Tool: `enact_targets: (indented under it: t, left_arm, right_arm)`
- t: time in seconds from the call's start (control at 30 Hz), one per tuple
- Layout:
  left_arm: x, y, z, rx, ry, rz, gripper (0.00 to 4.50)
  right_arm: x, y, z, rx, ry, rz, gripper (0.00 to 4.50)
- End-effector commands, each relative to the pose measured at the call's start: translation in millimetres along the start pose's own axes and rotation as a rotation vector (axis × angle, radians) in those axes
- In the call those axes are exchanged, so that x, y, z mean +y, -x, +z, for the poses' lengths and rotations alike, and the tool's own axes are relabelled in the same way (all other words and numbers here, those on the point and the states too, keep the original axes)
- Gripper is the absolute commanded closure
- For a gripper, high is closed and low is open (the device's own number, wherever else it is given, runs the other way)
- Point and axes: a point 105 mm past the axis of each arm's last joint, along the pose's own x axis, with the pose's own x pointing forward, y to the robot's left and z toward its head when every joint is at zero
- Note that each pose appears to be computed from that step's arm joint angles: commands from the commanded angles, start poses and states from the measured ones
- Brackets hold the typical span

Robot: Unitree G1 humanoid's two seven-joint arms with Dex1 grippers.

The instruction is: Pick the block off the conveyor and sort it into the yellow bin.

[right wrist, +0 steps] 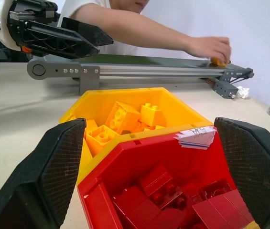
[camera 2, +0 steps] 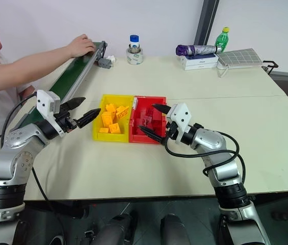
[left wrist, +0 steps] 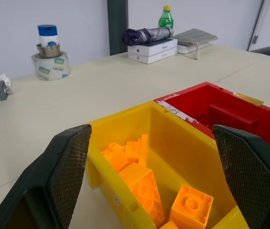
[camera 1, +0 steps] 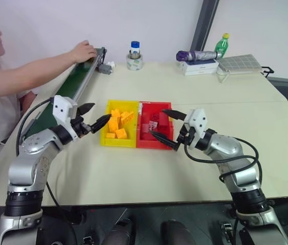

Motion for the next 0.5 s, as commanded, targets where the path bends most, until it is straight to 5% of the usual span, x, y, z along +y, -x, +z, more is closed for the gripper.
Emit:
enact_targets:
  t: [0.03, 0.27, 0.5]
  left_arm:
    - [-0.4, 1.4, 17.1, -0.066, -0.058, -0.01, 0.25]
    - [0.0, 9.8, 11.1, -0.031, -0.061, 0.001, 0.25]
    - [-1.9, 29.8, 24.4, -0.15, -0.001, 0.019, 0.25]
  right_arm:
    - [-0.3, -0.6, 11.3, -0.031, 0.04, 0.001, 0.0]
    - [0.4, -1.0, 11.0, -0.033, 0.037, 0.0, 0.0]
    - [1.2, -1.2, 10.1, -0.036, 0.033, 0.003, 0.0]
